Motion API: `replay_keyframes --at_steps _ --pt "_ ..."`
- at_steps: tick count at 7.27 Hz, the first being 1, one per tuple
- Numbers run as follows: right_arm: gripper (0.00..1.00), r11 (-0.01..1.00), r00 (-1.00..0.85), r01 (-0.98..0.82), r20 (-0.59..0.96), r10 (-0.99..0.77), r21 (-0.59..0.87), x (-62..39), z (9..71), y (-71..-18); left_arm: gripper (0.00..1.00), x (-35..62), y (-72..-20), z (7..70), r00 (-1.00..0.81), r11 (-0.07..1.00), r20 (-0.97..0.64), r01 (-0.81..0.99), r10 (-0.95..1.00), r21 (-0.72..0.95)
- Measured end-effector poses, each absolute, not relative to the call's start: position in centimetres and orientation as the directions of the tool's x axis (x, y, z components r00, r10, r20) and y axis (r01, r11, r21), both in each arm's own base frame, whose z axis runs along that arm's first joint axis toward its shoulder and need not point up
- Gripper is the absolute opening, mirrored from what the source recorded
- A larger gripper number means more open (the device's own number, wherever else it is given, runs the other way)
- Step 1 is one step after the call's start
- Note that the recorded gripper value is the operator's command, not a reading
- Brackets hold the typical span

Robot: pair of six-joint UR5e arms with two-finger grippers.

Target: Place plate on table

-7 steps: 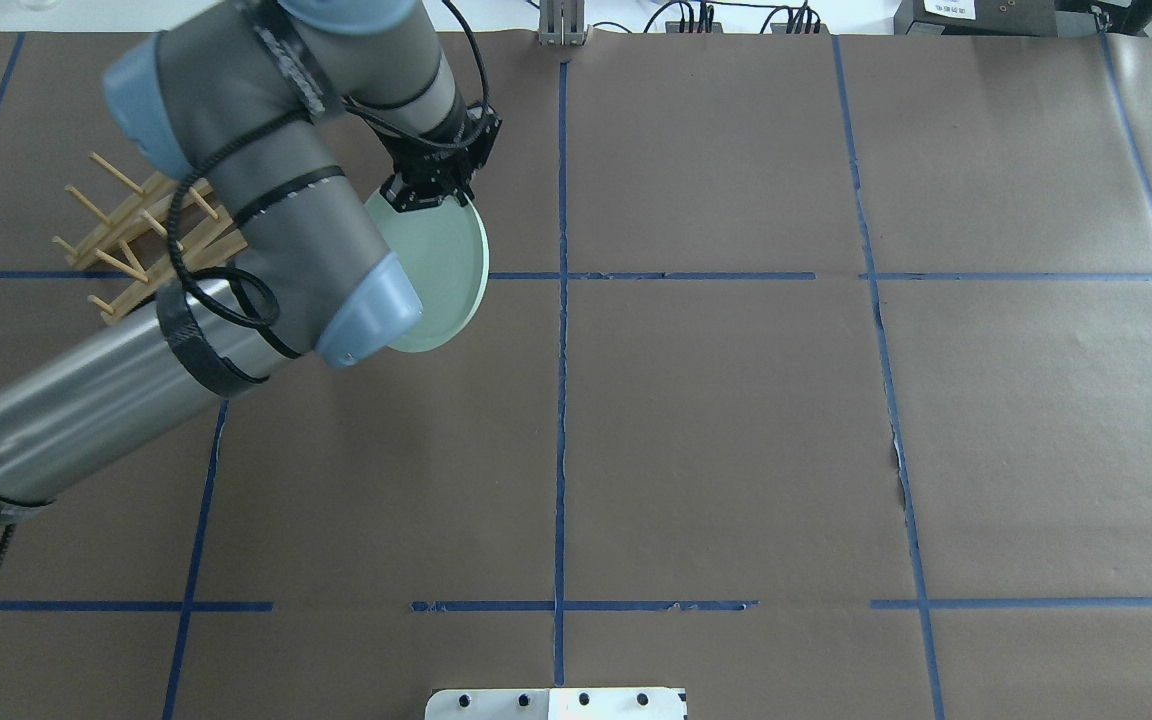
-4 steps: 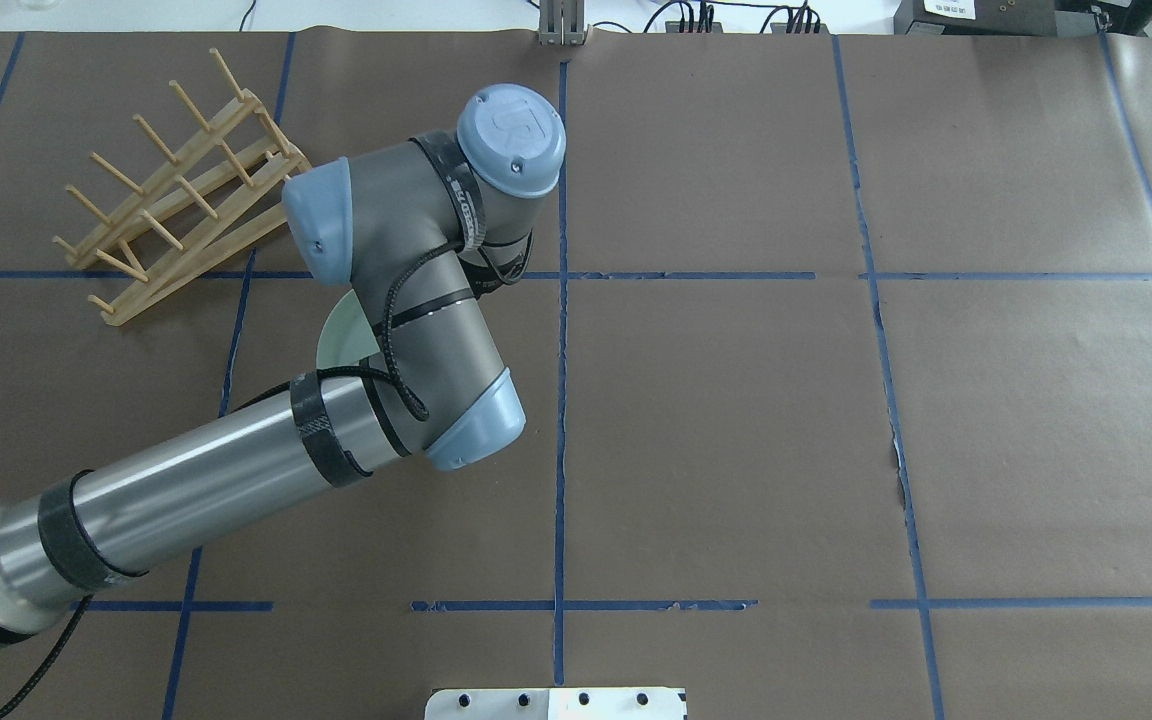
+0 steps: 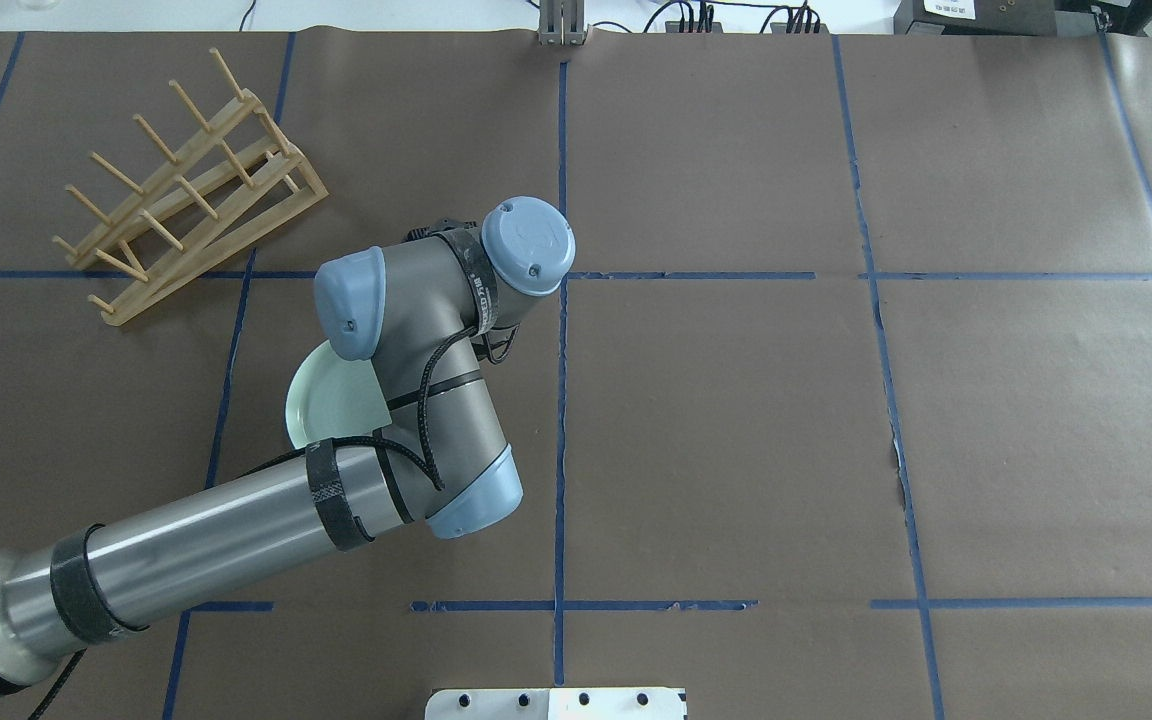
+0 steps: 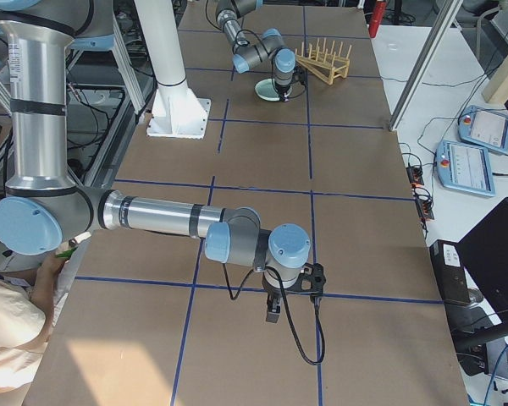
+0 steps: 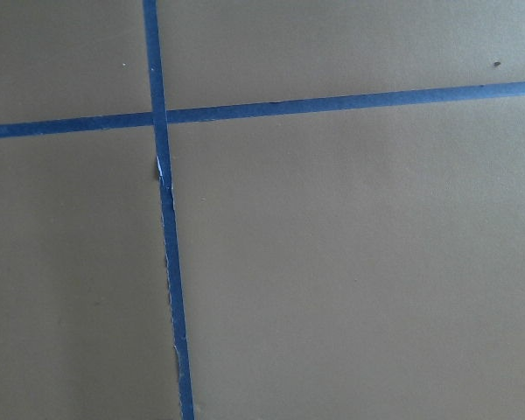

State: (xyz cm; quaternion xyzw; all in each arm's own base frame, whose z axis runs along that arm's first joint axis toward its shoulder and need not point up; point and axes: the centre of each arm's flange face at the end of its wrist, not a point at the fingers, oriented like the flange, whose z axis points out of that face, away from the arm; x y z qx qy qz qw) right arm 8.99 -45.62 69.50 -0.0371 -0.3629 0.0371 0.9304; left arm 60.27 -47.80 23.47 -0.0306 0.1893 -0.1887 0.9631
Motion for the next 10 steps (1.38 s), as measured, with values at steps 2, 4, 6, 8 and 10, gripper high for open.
replay_keyframes --at_steps 2,4,6,8,10 --pt "1.00 0.994 0.734 -0.042 0.672 0.096 -0.096 9.0 69.5 -45.6 1.00 56.3 -46.4 21.9 0.832 0.942 -0.445 0.322 -0.331 -0.097" --pt "1.00 0.994 0.734 -0.042 0.672 0.096 -0.096 9.0 69.5 -45.6 1.00 45.9 -49.1 17.5 0.764 0.957 -0.601 0.291 -0.233 -0.001" --pt "1.00 0.994 0.734 -0.042 0.672 0.096 -0.096 9.0 69.5 -45.6 1.00 33.0 -55.8 19.7 0.678 0.974 -0.730 0.210 -0.079 0.090" --pt "1.00 0.994 0.734 -0.042 0.672 0.096 -0.096 9.0 69.5 -45.6 1.00 18.6 -59.5 30.5 0.651 0.963 -0.744 0.075 0.148 0.257" --pt "1.00 0.994 0.734 -0.042 0.672 0.096 -0.096 9.0 69.5 -45.6 1.00 6.0 -58.7 42.2 0.702 0.934 -0.657 -0.032 0.275 0.357"
